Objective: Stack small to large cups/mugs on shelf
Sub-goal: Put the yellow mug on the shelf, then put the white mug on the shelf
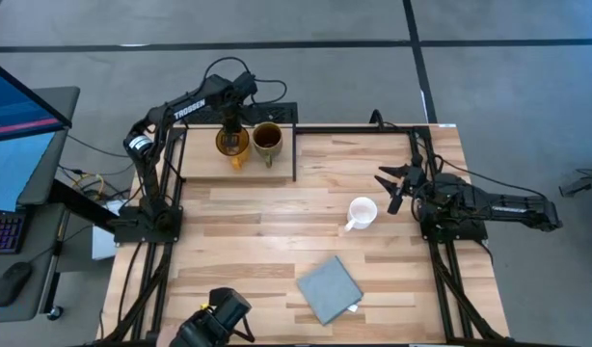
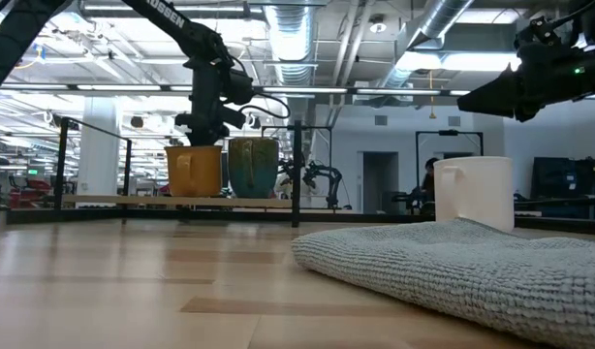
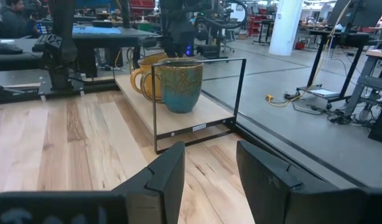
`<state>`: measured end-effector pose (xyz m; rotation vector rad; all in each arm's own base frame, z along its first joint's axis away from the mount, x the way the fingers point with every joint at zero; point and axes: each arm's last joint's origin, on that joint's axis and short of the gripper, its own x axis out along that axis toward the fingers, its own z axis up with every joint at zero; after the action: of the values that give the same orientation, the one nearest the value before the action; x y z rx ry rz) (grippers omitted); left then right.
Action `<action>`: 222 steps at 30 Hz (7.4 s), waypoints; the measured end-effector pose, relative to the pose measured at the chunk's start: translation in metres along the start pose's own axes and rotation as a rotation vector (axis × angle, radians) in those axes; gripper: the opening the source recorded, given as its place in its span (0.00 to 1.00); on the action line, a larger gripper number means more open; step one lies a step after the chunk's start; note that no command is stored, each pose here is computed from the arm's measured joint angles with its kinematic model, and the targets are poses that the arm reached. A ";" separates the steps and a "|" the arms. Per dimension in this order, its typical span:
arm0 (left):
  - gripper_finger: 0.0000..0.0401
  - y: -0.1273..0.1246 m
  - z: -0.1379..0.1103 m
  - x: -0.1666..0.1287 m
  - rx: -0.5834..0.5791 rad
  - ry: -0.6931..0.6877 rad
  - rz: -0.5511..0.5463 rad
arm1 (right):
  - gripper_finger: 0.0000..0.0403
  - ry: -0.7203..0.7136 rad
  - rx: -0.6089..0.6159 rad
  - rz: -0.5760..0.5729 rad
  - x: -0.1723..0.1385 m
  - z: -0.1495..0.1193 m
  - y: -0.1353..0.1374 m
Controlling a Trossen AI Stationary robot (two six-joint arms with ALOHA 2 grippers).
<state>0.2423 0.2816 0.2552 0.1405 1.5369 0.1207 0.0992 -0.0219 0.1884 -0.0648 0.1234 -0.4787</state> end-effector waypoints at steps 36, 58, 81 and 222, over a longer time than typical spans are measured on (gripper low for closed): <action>0.15 0.007 0.007 0.018 -0.106 0.087 0.012 | 0.42 0.001 -0.001 -0.001 0.000 0.000 0.000; 0.15 -0.002 0.014 0.015 -0.049 0.050 -0.045 | 0.42 0.001 -0.001 -0.002 0.000 0.000 0.000; 0.15 0.000 0.014 0.015 -0.118 0.071 0.000 | 0.42 0.001 -0.001 -0.002 0.000 0.000 0.000; 0.47 -0.223 -0.098 -0.018 -0.493 -1.349 0.435 | 0.42 0.028 0.015 0.003 0.000 -0.003 0.000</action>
<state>0.1412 0.0606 0.2329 0.1156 0.0902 0.6055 0.0989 -0.0219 0.1855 -0.0429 0.1473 -0.4777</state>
